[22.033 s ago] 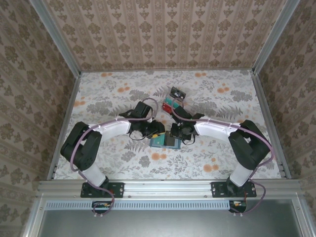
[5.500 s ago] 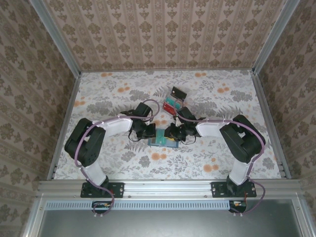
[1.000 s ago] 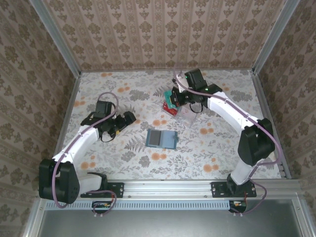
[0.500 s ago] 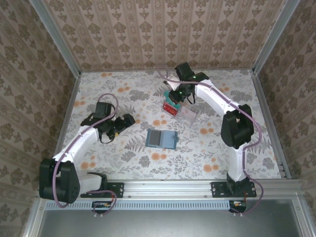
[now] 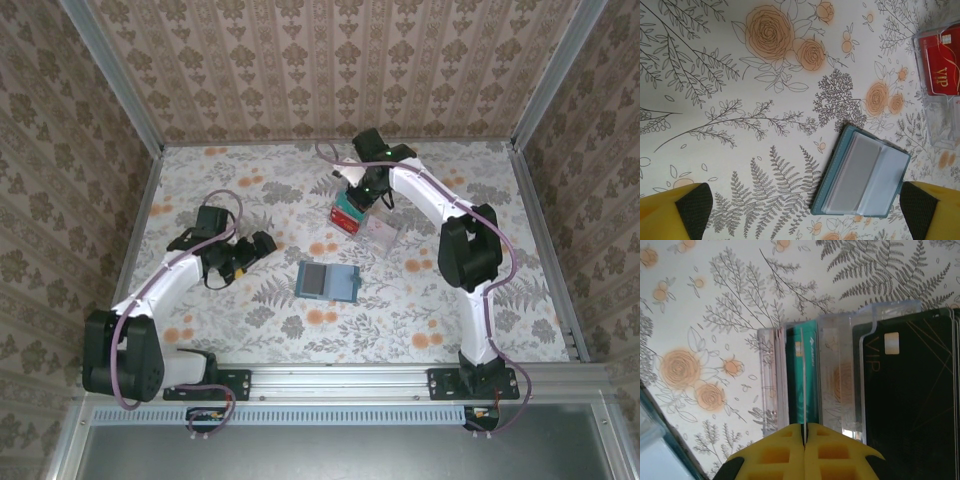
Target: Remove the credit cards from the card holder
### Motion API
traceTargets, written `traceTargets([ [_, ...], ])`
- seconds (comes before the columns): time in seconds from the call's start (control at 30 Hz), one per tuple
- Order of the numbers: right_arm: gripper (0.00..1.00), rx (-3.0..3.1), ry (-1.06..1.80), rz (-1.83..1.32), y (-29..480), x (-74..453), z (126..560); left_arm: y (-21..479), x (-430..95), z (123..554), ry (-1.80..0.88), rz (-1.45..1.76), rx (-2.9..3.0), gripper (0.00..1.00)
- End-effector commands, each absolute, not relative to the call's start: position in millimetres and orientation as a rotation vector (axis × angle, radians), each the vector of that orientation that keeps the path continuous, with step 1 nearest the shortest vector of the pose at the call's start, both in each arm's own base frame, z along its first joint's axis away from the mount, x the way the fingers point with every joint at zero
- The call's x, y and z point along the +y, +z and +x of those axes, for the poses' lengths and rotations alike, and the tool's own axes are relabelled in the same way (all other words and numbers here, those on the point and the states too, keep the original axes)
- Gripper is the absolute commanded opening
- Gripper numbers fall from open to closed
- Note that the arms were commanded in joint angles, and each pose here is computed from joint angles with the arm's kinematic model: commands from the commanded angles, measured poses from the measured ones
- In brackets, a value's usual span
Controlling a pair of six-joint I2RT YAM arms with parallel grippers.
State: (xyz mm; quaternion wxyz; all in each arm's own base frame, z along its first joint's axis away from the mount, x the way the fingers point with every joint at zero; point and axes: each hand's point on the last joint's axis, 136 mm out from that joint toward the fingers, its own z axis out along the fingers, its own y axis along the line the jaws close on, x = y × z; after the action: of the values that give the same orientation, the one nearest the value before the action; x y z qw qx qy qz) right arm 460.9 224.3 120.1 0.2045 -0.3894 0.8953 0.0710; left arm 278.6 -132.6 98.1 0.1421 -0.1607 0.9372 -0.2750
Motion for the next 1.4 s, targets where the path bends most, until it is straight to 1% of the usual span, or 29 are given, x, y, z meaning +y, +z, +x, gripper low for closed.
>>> traceTargets([
  [0.0, 0.0, 2.522, 0.148, -1.155, 110.8, 216.1, 459.0, 97.8, -134.6, 279.4, -0.825, -0.45, 2.702, 1.0],
  [0.1, 0.0, 2.522, 0.139, -1.17, 108.4, 216.1, 459.8, 97.1, -134.6, 279.5, -0.826, -0.454, 2.702, 1.0],
  [0.23, 0.03, 2.53, 0.141, -1.196, 103.4, 216.9, 459.7, 94.7, -134.1, 278.0, -0.823, -0.463, 2.708, 1.0],
  [0.4, 0.04, 2.537, 0.128, -1.208, 98.1, 216.8, 463.6, 94.8, -134.0, 277.2, -0.822, -0.455, 2.709, 1.0],
  [0.87, 0.14, 2.53, 0.085, -1.204, 97.9, 218.7, 473.3, 91.4, -133.7, 275.5, -0.818, -0.454, 2.719, 1.0],
  [0.93, 0.14, 2.526, 0.078, -1.195, 100.1, 218.6, 475.0, 92.7, -134.1, 275.8, -0.823, -0.452, 2.716, 1.0],
  [1.03, 0.11, 2.521, 0.071, -1.181, 103.2, 218.3, 477.0, 93.0, -134.2, 275.7, -0.824, -0.451, 2.715, 1.0],
  [1.2, 0.11, 2.513, 0.056, -1.17, 107.5, 218.7, 478.2, 92.5, -134.5, 274.8, -0.828, -0.451, 2.715, 1.0],
  [1.3, 0.16, 2.513, 0.017, -1.166, 106.4, 215.7, 480.9, 92.6, -134.6, 274.3, -0.83, -0.449, 2.714, 1.0],
  [1.37, 0.17, 2.516, -0.011, -1.163, 104.6, 213.5, 482.5, 93.3, -134.9, 274.3, -0.834, -0.448, 2.711, 1.0],
])
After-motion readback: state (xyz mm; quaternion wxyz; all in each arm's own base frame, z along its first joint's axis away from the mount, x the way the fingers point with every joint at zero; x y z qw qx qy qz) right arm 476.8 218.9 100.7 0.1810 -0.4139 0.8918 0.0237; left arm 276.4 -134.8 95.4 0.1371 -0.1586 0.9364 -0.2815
